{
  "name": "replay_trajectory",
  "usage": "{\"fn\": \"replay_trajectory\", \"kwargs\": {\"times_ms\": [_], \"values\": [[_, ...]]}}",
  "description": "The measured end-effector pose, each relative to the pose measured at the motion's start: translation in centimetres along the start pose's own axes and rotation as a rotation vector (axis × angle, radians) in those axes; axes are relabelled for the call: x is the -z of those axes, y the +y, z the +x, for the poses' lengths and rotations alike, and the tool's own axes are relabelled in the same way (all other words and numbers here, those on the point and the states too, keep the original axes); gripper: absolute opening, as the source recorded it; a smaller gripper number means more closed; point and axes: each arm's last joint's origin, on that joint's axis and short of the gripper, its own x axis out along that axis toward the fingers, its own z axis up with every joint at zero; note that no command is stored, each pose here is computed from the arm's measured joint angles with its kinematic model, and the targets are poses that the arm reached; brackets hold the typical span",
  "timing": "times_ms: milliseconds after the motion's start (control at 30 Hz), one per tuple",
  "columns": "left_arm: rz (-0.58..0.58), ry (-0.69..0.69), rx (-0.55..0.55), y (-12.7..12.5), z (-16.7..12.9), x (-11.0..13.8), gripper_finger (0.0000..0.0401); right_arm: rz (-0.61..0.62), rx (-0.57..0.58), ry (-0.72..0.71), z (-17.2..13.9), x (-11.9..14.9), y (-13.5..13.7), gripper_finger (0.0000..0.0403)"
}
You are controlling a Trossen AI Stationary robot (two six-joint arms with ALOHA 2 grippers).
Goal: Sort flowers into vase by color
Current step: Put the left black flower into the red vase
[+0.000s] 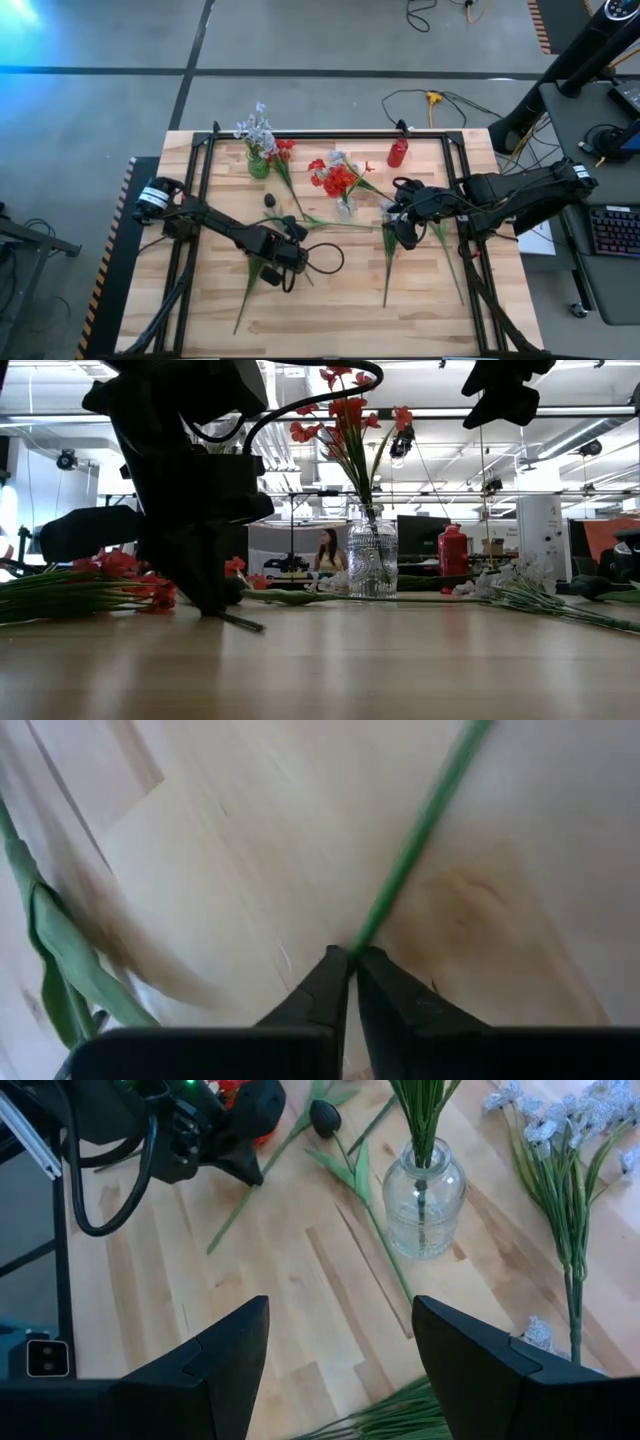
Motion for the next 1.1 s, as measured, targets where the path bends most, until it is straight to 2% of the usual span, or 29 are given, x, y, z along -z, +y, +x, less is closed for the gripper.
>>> {"fn": "replay_trajectory", "kwargs": {"times_ms": [367, 767, 900, 1100], "values": [[-0.002, -0.010, -0.002, -0.2, -0.5, -0.1, 0.0001, 0.000, 0.000, 0.000, 0.0, 0.0, 0.0, 0.0238], [-0.021, -0.098, -0.014, -0.1, -3.7, -1.0, 0.0000, 0.075, -0.039, 0.038, -0.1, 0.6, 0.7, 0.0238], [-0.051, -0.114, -0.018, -0.2, -4.1, -1.1, 0.0000, 0.098, -0.037, 0.089, 1.1, 1.2, 1.7, 0.0238], [-0.063, -0.147, -0.022, -0.5, -4.4, -1.5, 0.0000, 0.094, -0.060, 0.179, 4.6, 2.2, 3.7, 0.0238]]}}
